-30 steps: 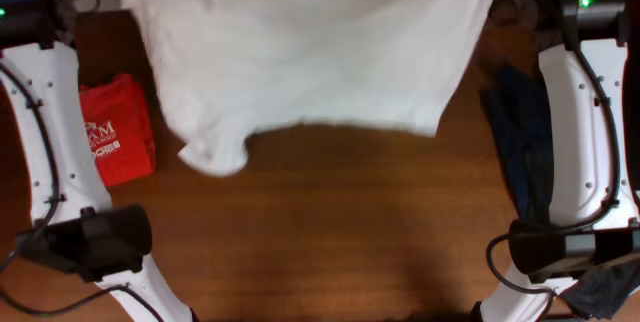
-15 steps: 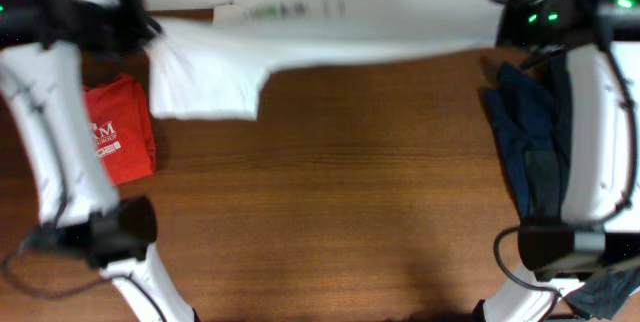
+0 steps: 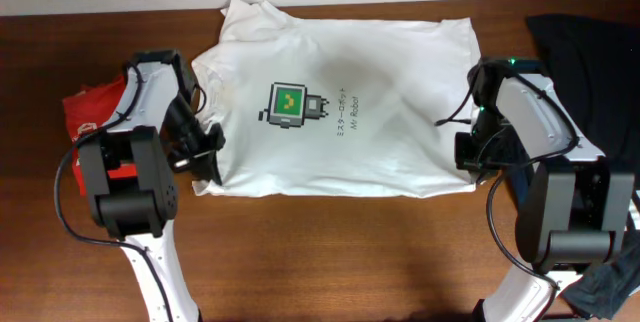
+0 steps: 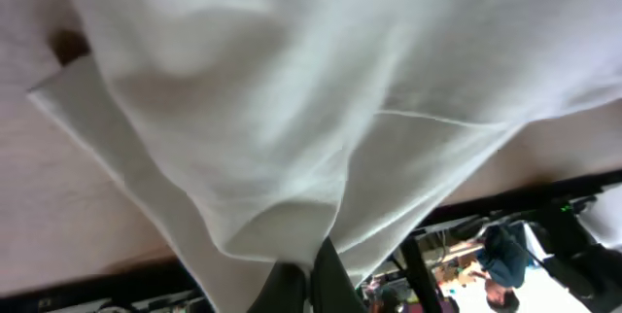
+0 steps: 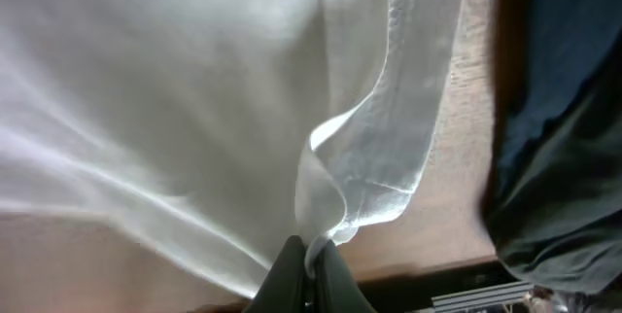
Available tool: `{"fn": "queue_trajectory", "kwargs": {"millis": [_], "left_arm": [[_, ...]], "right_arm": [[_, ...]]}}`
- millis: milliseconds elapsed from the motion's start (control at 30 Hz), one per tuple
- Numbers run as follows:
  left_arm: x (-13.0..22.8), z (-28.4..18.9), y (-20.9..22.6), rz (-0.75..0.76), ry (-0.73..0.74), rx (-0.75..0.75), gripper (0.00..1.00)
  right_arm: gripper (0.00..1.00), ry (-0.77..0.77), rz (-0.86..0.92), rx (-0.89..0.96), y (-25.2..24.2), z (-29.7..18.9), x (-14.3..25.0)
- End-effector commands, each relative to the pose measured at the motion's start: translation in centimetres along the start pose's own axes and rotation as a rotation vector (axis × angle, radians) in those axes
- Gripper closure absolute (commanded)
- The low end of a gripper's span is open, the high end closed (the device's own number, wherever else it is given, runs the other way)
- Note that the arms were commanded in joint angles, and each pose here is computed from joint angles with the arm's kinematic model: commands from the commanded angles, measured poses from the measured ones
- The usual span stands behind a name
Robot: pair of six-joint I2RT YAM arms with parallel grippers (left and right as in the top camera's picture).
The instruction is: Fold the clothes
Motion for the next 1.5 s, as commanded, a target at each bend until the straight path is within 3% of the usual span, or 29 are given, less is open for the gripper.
{"fn": "queue_trajectory", "kwargs": {"millis": [0,200,500,567,833,933,1133,1433,1467], "left_arm": [[3.7,-2.7,0.2,0.000,-0.121,-0.050,0.99],[11.4,-4.6,-0.4,-0.045,-0.355,-0.074,1.00],[17.2,-2.2,-1.6,-0.055,-0.398,-0.079,1.00],[16.9,-2.4,-1.5,-0.049,-0.432,-0.088,1.00],[11.2,-3.9,0.1,-0.161,-0.799,-0.090,1.00],[8.7,-3.7,0.5,-0.103,-0.946,-0.047,0.99],[6.3,-4.3,1.3,-0.063,-1.140,-0.068,0.98],[1.7,-3.5,2.8,-0.035,-1.182,-0.025,0.98],[1.0,-3.4,3.0,-0.023,-1.195,-0.019,0.95]], "right_arm": [[0.96,0.017,0.061,0.010,-1.4,-0.1,0.3],[0.96,0.008,0.081,-0.003,-2.7,-1.7,2.3],[0.96,-0.079,0.131,-0.079,-5.0,-2.0,8.5],[0.96,-0.111,0.132,-0.094,-4.9,-2.1,8.4],[0.96,-0.424,0.106,-0.270,-2.3,-3.3,2.6],[0.95,-0.516,0.105,-0.321,-1.3,-3.5,0.2],[0.95,-0.551,0.105,-0.343,0.1,-2.0,-2.9],[0.96,-0.604,0.105,-0.367,1.3,-0.9,-5.5],[0.95,-0.617,0.106,-0.373,1.3,-1.0,-5.7]]}}
Point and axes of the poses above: each gripper's point midway between its finger pads, its own z axis out along the fingers, its own y axis along the line the jaws close on, x = y × z, the point moved 9 cm from there along -z, back along the fingers, and after that the axes turned 14 degrees about z, right-handed, at the moved point
